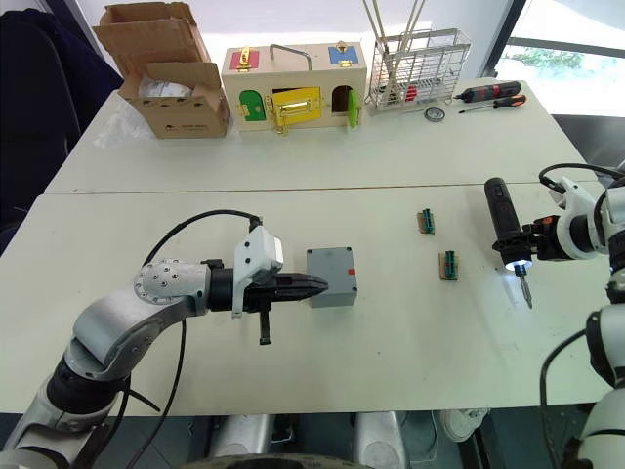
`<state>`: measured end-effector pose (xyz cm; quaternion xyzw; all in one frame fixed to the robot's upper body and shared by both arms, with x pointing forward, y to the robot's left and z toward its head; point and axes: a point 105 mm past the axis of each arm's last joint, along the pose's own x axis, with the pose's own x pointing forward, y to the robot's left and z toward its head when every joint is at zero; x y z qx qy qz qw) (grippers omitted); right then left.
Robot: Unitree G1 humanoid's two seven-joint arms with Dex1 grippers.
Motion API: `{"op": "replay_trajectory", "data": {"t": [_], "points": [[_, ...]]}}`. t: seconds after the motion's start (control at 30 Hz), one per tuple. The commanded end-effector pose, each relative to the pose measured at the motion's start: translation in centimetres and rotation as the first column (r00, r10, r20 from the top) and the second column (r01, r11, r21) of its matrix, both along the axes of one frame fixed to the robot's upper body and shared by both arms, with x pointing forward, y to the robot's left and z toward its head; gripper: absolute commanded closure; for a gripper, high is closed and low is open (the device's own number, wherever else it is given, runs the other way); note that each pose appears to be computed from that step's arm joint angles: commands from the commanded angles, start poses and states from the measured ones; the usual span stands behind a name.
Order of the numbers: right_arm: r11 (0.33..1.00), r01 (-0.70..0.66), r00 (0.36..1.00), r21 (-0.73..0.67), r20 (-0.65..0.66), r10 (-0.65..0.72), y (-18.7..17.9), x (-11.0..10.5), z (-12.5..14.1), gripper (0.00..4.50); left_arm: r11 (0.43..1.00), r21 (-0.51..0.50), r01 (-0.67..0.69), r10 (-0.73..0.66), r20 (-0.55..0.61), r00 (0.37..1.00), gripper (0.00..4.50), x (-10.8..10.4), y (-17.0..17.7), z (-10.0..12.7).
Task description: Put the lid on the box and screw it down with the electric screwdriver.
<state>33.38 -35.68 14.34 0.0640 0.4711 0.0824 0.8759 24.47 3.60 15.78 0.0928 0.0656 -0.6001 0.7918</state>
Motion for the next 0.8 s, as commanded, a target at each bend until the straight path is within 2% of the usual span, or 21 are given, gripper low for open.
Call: {"op": "replay_trajectory", "data": {"t": [0.03,0.07,0.13,0.2,0.27,0.3,0.33,0.4,0.43,0.5,0.6,0.63,0.7,0.73,0.77,0.8], "points": [[1.0,0.004,1.0,-0.015,0.031,-0.004,-0.7,0.1,1.1,2.62,0.998,-0.059,-0.006,0.006,-0.002,1.0,4.5,-0.4,-0.2,0.9],[0.999,0.018,1.0,-0.03,0.026,-0.017,-1.0,0.1,0.9,2.62,0.998,-0.061,-0.011,0.011,0.001,1.0,4.5,-0.4,-0.3,0.9],[0.999,0.016,1.0,-0.033,0.017,-0.016,-1.1,0.1,0.5,1.62,0.995,-0.098,-0.018,0.017,-0.011,1.0,4.5,-0.4,-0.3,1.4],[0.999,0.005,1.0,-0.052,0.012,-0.004,-1.2,0.1,0.4,0.93,0.994,-0.103,-0.04,0.04,-0.005,0.999,4.5,0.1,-0.1,1.6],[0.998,0.004,1.0,-0.059,0.025,-0.002,-1.3,0.2,0.5,0.18,0.979,-0.143,-0.142,0.153,0.071,0.986,4.5,2.2,0.7,2.6],[0.998,0.004,0.999,-0.07,0.041,-0.001,-1.4,0.4,0.6,0.02,0.959,-0.196,-0.205,0.229,0.105,0.968,4.5,3.6,1.3,3.6],[0.996,0.011,0.997,-0.086,0.081,-0.004,-1.6,0.8,1.1,0.02,0.912,-0.284,-0.294,0.332,0.094,0.939,4.5,5.4,2.3,5.1],[0.992,0.025,0.983,-0.123,0.183,-0.003,-2.0,1.8,2.6,0.02,0.817,-0.416,-0.4,0.467,0.071,0.881,4.5,7.6,4.6,7.2],[0.99,0.024,0.969,-0.141,0.246,0.011,-2.1,2.4,3.7,0.02,0.768,-0.448,-0.457,0.532,0.05,0.845,4.5,8.7,5.9,7.8],[0.987,0.013,0.932,-0.159,0.359,0.045,-1.8,3.3,5.7,0.02,0.727,-0.471,-0.5,0.576,0.022,0.817,4.5,9.4,7.6,8.2],[0.981,-0.064,0.81,-0.185,0.565,0.16,0.3,4.2,8.7,0.02,0.706,-0.436,-0.558,0.624,0.011,0.782,4.5,9.7,10.4,7.5],[0.977,-0.117,0.741,-0.178,0.639,0.205,1.8,4.0,9.5,0.02,0.726,-0.391,-0.565,0.616,0.006,0.787,4.5,9.4,11.0,6.5],[0.952,-0.259,0.535,-0.165,0.796,0.284,5.8,1.7,10.7,0.02,0.804,-0.255,-0.538,0.548,-0.035,0.836,4.5,7.2,11.3,3.5],[0.939,-0.31,0.494,-0.15,0.818,0.294,7.3,0.0,10.1,0.02,0.836,-0.195,-0.513,0.511,-0.063,0.857,4.5,5.9,11.4,2.2],[0.941,-0.305,0.464,-0.146,0.84,0.281,8.2,-1.4,9.6,0.02,0.858,-0.151,-0.491,0.482,-0.095,0.871,4.5,4.8,11.5,1.1],[0.936,-0.334,0.501,-0.111,0.82,0.276,9.2,-2.7,8.1,0.02,0.875,-0.109,-0.472,0.459,-0.125,0.88,4.5,3.5,11.4,0.2]]}}
